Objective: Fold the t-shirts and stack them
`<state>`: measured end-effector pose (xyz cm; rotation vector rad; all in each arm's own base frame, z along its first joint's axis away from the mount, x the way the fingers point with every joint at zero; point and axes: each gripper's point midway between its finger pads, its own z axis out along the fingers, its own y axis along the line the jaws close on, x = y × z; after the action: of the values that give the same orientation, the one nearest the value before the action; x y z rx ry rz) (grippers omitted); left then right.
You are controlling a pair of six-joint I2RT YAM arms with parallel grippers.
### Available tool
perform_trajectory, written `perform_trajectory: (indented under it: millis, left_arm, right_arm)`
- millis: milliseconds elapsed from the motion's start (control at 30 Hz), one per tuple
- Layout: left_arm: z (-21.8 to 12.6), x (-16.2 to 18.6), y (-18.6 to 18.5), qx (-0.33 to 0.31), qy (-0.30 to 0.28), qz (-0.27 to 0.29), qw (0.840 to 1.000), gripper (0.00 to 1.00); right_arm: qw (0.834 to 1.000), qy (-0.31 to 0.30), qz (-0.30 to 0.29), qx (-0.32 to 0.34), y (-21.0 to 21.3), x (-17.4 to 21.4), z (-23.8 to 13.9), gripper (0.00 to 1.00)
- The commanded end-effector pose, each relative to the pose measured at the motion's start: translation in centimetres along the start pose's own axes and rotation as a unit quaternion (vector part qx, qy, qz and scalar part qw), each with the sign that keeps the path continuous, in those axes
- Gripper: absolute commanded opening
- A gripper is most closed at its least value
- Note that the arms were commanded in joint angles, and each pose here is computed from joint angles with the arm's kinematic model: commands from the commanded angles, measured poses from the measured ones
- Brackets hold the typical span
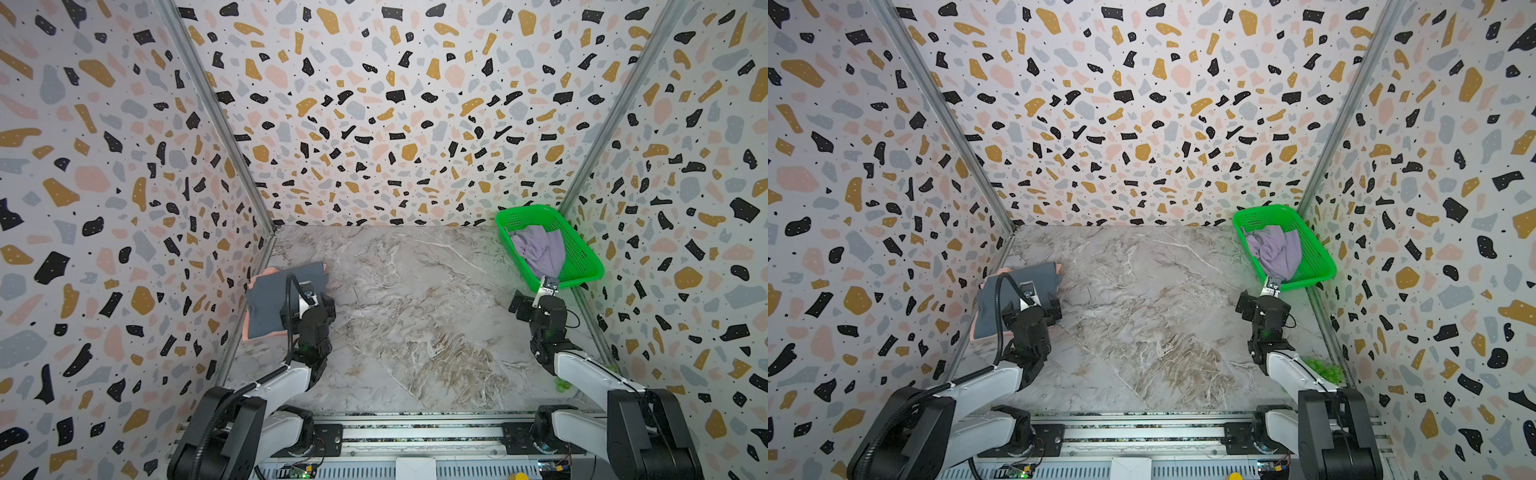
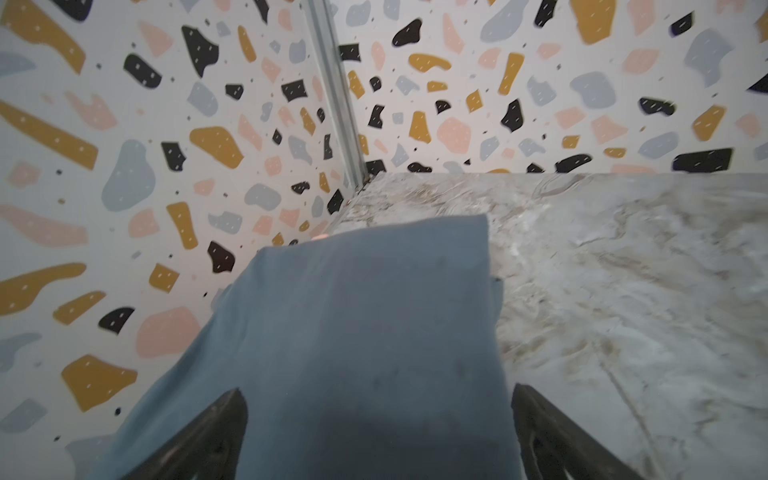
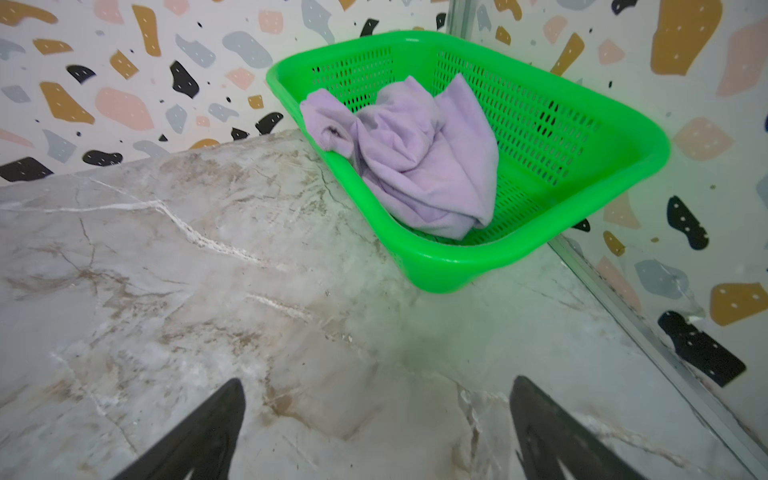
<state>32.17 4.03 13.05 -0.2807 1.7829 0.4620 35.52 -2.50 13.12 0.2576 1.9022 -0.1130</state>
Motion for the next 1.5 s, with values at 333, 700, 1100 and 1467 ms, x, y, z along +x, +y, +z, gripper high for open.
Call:
perform_trajectory:
  millis: [333, 700, 1100, 1467]
  left_arm:
    - [2.1, -0.8, 1.9, -0.012, -0.065, -0.087, 0.994, 1.00]
    - [2.0, -0.7, 2.0, -0.045, -0.060, -0.077, 0.994, 1.00]
    - [2.2, -0.7, 2.1, -0.048, -0.056, -0.076, 0.994, 1.00]
    - [2.1, -0.7, 2.1, -0.048, -0.057, -0.077, 0.994, 0.99]
  right_arm:
    - [0.994, -0.099, -0.026, -0.031, 0.7, -0.6, 0.7, 0.99]
    - [0.988, -0.105, -0.075, -0.082, 3.4, 0.8, 0.6, 0.99]
    - [0.988, -0.107, -0.078, -0.082, 3.5, 0.7, 0.5, 0.99]
    - [0.987, -0.109, -0.084, -0.079, 3.7, 0.7, 0.5, 0.99]
